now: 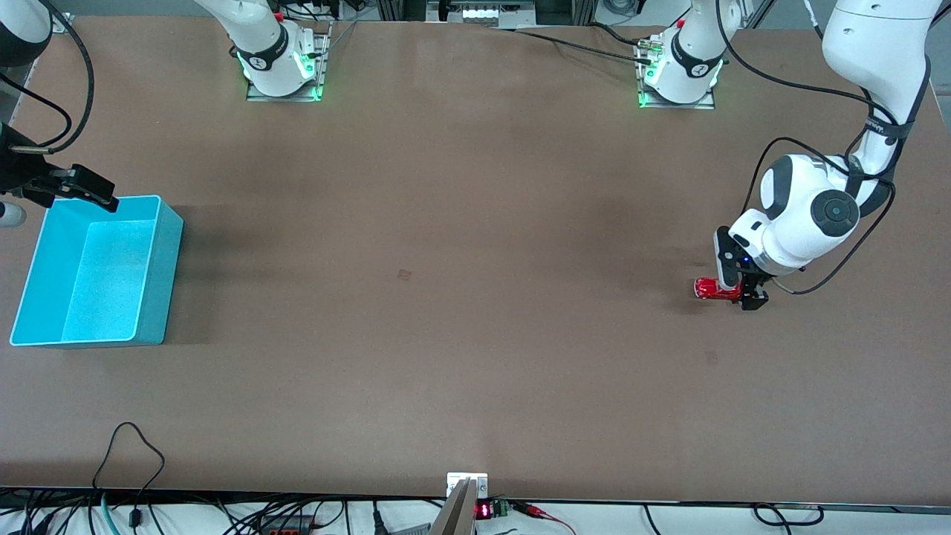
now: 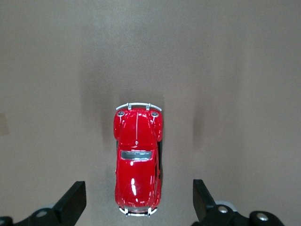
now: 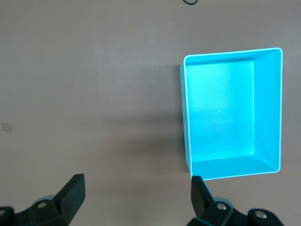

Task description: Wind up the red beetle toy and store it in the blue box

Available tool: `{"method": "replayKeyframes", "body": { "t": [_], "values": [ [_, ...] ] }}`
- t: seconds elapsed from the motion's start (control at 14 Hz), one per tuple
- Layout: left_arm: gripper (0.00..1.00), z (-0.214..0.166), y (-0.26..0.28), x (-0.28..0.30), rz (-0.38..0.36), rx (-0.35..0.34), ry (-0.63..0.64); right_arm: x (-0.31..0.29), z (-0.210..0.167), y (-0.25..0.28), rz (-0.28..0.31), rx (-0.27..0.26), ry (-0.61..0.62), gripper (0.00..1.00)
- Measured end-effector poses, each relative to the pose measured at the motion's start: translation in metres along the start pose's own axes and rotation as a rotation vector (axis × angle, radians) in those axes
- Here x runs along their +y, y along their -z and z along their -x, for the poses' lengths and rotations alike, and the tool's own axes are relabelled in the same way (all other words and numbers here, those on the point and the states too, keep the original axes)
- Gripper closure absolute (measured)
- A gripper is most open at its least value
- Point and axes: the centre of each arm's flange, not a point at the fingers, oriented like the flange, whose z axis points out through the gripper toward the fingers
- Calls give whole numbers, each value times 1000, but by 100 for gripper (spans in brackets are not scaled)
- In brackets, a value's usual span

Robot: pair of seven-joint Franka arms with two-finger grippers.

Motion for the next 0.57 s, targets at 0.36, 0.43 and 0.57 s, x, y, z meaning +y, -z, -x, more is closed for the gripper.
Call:
{"method": "replayKeyframes", "body": {
  "t": [0.36,0.43,0.57],
  "values": [
    [29,-2,-17,0,-9,10,-4,0,-2,-4,1,-7,-1,0],
    [39,-3,-19,0,-12,12,-4,1,-2,-5,2,-9,-2,0],
    [56,-3,-19,0,-18,12,-5,1,-3,-6,2,-8,-2,0]
  ]
}}
